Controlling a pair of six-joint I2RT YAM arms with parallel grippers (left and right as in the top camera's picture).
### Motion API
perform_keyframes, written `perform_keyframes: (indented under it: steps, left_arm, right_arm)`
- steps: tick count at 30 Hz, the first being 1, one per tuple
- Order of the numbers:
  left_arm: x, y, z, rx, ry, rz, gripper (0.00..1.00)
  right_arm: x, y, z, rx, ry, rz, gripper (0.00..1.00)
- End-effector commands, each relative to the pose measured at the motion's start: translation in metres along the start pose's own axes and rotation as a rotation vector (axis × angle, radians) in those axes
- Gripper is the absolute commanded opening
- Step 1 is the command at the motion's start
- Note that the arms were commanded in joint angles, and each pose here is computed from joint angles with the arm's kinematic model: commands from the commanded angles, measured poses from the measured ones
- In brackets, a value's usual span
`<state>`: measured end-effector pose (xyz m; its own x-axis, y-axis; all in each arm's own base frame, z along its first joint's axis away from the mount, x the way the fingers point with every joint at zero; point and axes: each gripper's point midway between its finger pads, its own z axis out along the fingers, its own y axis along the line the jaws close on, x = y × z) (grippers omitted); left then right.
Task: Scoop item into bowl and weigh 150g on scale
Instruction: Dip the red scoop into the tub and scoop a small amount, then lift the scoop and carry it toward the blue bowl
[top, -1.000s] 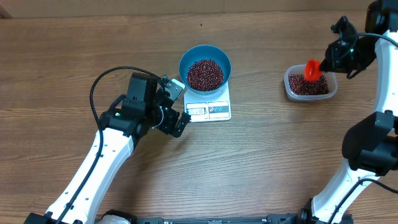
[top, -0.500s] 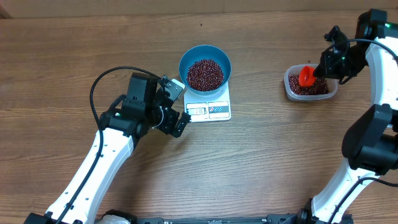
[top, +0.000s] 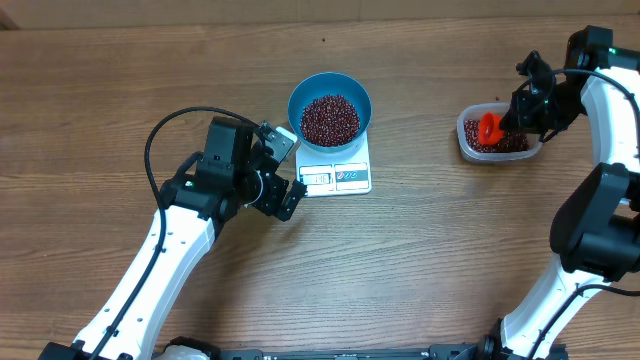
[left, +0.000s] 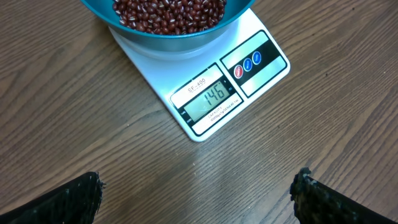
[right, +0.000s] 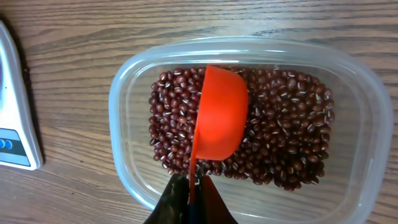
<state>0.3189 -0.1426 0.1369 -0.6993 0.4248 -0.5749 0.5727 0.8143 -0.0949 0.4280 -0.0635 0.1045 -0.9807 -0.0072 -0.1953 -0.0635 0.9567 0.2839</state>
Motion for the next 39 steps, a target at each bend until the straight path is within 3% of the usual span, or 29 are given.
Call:
perform_keyframes:
  steps: [1,14,31,39]
  left_arm:
    - [0.002,0.000,0.002,0.003,0.007,-0.012,0.99]
    - [0.002,0.000,0.002,0.003,0.007,-0.012,0.99]
    - [0.002,0.000,0.002,0.003,0.007,-0.012,1.00]
    - [0.002,0.000,0.002,0.003,0.007,-0.012,1.00]
  right_arm:
    - [-0.002,0.012,0.004,-0.076,-0.009,-0.005,0.04]
    - [-0.002,0.019,-0.001,-0.156,-0.031,0.023,0.04]
    - [0.009,-0.013,-0.071,-0.527,-0.270,0.128,0.04]
    - [0.010,-0.004,-0.076,-0.582,-0.277,0.138,0.04]
